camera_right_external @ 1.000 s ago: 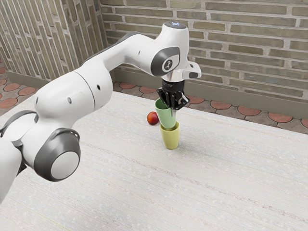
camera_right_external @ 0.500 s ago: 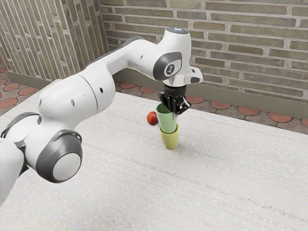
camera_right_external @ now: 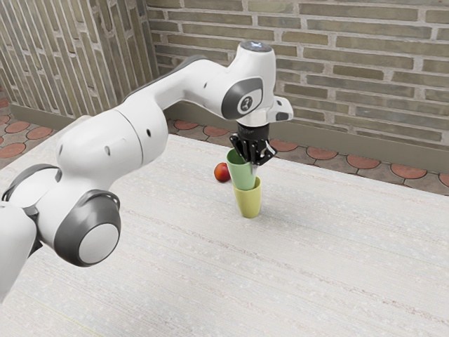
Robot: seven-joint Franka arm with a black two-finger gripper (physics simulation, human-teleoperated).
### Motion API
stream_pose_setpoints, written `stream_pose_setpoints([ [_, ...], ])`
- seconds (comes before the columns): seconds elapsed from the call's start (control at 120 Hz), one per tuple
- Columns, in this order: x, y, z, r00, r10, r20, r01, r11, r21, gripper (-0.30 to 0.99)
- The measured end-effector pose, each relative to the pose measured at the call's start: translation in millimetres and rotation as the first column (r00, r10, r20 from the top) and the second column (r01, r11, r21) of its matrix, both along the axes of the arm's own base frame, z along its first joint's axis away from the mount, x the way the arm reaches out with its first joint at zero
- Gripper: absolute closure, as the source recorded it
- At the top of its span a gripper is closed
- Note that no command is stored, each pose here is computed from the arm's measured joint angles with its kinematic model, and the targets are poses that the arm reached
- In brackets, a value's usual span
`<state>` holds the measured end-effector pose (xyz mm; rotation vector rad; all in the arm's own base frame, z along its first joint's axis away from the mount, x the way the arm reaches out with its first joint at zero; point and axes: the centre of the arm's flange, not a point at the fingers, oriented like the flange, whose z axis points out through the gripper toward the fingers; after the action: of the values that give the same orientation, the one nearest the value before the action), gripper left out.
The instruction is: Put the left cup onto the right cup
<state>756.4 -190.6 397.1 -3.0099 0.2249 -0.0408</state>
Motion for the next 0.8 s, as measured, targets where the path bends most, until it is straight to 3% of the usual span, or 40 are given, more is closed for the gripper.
stream_pose_setpoints([
  [0.058,1.0,0.5,-2.2,1.000,0.002,0.002,-0.002,1.000,0.000,0.77],
  [0.233,2.0,-0.1,-3.0,1.000,0.008,0.009,-0.008,1.000,-0.007,0.39],
  [0.367,2.2,-0.6,-1.1,1.000,0.012,0.014,-0.012,1.000,-0.011,0.22],
  [0.642,0.0,-1.5,15.9,0.999,0.017,0.032,-0.017,1.000,-0.017,0.07],
  [0.8,-25.1,19.2,95.5,0.997,0.043,0.057,-0.040,0.998,-0.051,0.04],
])
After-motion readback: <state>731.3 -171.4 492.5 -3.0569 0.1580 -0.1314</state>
